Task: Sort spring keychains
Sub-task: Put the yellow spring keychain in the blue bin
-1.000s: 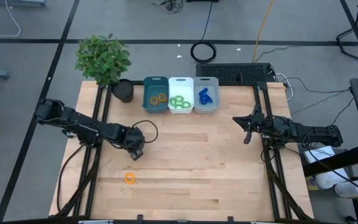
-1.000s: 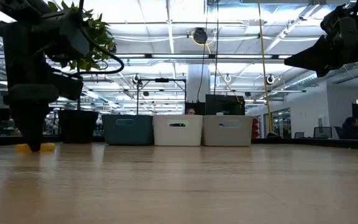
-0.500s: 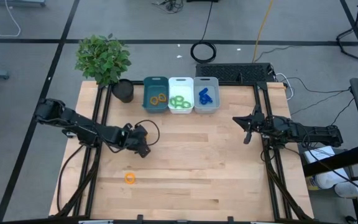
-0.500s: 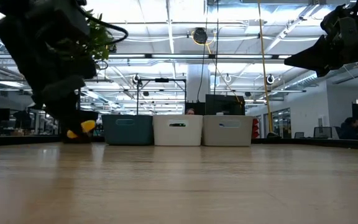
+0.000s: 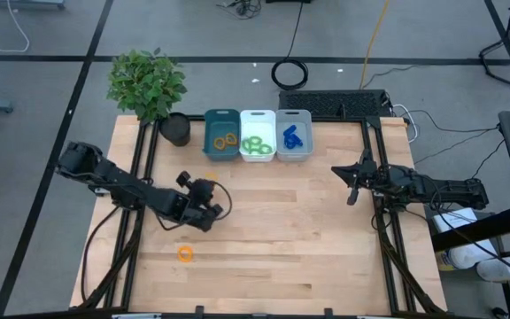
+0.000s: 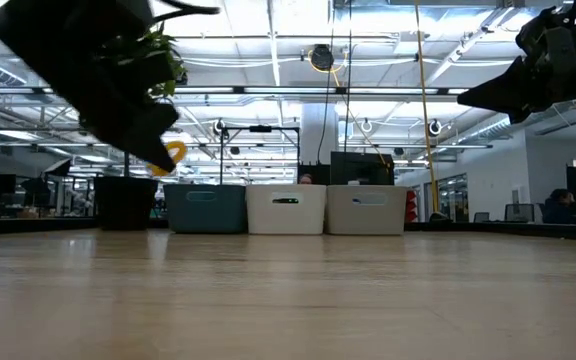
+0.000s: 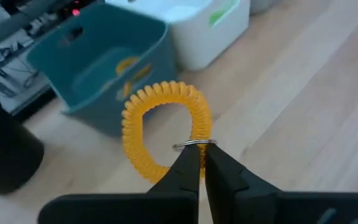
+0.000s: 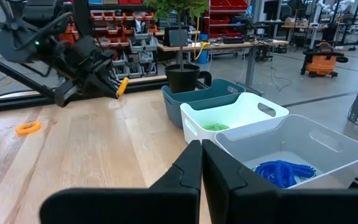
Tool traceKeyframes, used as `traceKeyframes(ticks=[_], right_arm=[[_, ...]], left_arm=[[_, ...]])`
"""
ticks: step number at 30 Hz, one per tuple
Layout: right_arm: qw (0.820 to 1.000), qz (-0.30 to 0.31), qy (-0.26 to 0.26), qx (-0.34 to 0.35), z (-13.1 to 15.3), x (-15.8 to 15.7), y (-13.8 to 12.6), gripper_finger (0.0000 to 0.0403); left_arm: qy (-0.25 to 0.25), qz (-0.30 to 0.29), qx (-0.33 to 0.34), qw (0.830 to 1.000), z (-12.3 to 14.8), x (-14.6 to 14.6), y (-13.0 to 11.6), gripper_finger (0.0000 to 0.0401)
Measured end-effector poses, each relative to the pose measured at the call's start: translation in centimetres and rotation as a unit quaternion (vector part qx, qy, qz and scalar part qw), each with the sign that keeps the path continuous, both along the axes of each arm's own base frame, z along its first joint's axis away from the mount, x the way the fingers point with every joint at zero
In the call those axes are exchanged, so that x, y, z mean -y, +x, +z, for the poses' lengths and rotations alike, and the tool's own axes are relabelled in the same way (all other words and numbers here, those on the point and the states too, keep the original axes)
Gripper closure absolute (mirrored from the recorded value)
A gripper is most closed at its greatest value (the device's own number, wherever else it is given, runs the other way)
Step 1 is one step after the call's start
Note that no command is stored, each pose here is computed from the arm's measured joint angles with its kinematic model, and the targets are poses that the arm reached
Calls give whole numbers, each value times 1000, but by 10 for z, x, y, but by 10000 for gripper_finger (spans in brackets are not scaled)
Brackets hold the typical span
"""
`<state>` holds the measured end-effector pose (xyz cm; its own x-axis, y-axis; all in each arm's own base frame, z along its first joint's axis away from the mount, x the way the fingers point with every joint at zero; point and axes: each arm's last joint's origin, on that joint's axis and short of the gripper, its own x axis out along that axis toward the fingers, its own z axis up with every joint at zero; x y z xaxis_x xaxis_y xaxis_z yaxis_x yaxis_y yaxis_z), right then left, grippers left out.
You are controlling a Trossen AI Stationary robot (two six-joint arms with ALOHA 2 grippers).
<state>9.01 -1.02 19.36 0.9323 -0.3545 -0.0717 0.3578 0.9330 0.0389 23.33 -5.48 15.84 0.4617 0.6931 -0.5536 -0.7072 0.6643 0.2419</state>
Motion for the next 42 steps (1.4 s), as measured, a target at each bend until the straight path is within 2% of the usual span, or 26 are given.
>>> traceKeyframes(ticks=[4,8,12,15,23,31,42], right_arm=[[1000,0,0,0,0,0,0,403],[1000,0,0,0,0,0,0,403],[1000,0,0,0,0,0,0,403],[1000,0,0,1,0,0,0,403],[1000,0,0,1,0,0,0,403],[1000,0,0,0,0,0,0,403],[1000,0,0,0,0,0,0,403]], left_arm=[[19,15,-11,1000,17,-8,24,395],[18,12,-56,998,39,-26,48,395],[-3,2,-89,996,63,-50,68,395],[-27,-1,-138,990,74,-70,78,395],[-97,-75,-222,967,93,-125,97,395],[-129,-58,-278,950,86,-179,96,395],[-203,-65,-338,917,34,-232,96,395]])
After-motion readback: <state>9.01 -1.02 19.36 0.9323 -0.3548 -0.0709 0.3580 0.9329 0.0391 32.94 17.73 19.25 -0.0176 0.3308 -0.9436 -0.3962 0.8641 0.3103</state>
